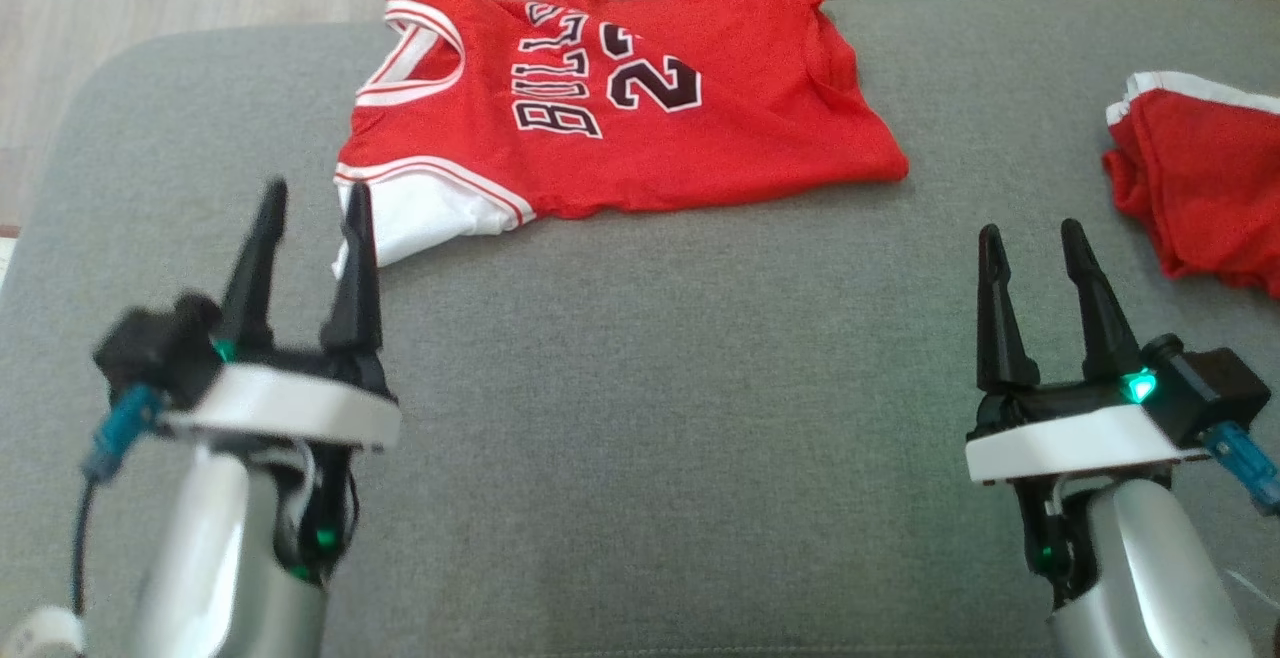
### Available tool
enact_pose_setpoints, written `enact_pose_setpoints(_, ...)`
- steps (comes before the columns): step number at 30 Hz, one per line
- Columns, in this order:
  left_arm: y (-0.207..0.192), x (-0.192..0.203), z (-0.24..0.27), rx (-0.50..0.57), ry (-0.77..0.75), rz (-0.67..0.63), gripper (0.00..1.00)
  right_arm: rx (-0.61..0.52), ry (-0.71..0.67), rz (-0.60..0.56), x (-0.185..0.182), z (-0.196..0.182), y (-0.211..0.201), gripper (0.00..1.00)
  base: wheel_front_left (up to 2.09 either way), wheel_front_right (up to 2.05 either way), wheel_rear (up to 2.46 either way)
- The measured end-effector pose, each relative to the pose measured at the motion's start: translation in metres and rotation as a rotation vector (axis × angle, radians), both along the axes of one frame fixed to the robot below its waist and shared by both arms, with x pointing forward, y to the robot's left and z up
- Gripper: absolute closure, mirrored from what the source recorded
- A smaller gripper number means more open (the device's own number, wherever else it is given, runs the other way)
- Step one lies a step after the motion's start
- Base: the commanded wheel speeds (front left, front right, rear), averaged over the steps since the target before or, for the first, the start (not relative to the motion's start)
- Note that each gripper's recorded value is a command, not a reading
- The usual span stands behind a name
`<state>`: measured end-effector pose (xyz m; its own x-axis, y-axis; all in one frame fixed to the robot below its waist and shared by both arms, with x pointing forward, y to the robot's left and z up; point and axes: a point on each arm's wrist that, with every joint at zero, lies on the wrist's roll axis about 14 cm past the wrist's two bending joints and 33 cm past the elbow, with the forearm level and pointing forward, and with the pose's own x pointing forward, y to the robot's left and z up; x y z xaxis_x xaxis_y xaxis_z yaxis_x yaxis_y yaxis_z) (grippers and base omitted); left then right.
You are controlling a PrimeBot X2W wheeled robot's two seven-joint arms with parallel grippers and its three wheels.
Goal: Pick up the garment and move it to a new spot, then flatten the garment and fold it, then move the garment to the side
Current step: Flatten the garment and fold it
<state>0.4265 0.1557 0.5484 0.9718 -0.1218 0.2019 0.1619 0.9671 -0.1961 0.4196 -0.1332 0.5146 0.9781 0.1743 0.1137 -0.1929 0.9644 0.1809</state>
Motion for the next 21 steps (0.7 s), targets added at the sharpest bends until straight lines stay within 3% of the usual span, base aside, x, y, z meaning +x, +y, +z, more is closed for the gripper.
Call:
enact_pose_setpoints(15,0.000,-0.021,-0.033,-0.008,0.087,0.028,0.00,-0.002,0.007,0.017,-0.008,-0.002,0.005,0.00,0.00,0.00,0.00)
enact_pose_setpoints(21,-0.006,-0.014,-0.086,0.049,0.251,0.007,0.00,-0.003,0.033,0.010,-0.006,-0.012,0.002,0.00,0.00,0.00,0.00)
